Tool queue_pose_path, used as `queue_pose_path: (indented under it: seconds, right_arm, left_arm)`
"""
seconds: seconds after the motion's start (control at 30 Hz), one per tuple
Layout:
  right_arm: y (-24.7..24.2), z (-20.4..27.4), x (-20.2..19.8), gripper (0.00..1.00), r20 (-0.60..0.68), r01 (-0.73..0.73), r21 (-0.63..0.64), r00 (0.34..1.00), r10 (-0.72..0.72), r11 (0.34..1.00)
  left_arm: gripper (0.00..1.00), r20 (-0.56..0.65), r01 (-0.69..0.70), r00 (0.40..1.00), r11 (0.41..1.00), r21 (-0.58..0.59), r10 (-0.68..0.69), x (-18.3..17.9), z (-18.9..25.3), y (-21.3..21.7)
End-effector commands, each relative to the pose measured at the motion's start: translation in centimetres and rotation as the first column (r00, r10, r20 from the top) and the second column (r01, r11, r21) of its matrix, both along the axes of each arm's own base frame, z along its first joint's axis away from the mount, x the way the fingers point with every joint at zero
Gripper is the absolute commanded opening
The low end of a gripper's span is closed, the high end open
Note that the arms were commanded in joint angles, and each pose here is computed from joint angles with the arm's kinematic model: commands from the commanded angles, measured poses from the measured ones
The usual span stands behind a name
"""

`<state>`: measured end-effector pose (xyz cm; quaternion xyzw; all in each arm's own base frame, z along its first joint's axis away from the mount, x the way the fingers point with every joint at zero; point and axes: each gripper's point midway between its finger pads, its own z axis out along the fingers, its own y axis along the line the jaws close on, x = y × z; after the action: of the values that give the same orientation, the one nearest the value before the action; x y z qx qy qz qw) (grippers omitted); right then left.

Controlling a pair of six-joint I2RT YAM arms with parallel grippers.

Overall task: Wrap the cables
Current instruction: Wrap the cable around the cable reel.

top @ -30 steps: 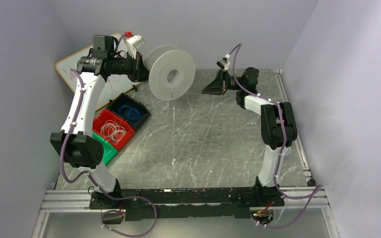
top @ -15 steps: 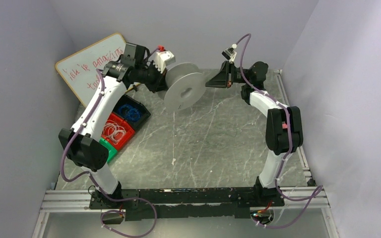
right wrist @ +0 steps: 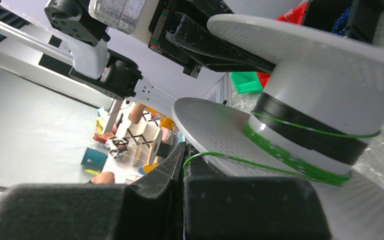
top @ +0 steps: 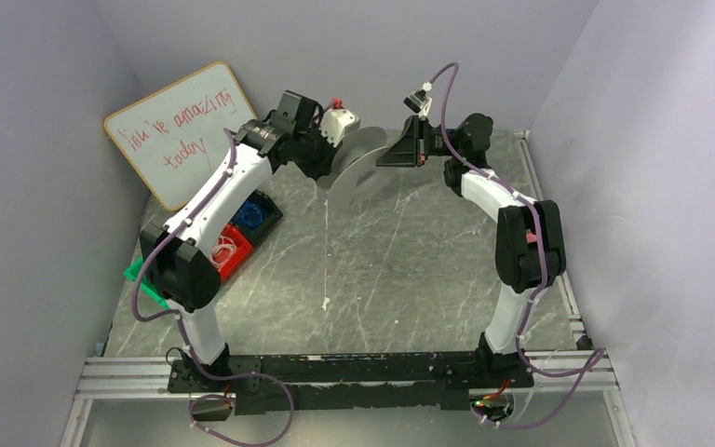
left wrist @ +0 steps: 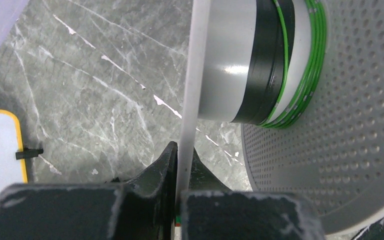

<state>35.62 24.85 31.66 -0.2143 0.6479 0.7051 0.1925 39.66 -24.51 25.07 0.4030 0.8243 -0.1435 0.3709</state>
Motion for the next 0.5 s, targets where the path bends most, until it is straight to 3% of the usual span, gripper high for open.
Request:
queue_pose_path:
  seconds: [0.0,0.17,0.27,0.47]
  right_arm:
    - [0.3,3.9,-2.0,0.04,0.181,-0.035,0.007,0.983,0.033,0.999]
    - [1.5,2.2,-0.9,0.04,0.138,0.015,-0.044,0.99,-0.009,0.999]
    - [2.5,0.5,0.2,0.04,0.18,0.089,-0.137,0.982,-0.064,0.986]
    - [5.0,-1.5,-1.3,0.04,0.262,0.077,-0.228,0.965,-0.015,0.971]
  left_arm:
    - [0.02,0.073,-0.213,0.975,0.977,0.028,0.211,3.3,1.2,2.1]
    - [0.02,0.065,-0.273,0.96,0.962,-0.008,0.273,4.1,1.6,1.9]
    - [0.02,0.035,-0.315,0.948,0.949,-0.026,0.315,4.6,1.3,1.6]
    - [0.02,-0.06,-0.411,0.911,0.909,-0.068,0.408,5.5,0.3,0.7]
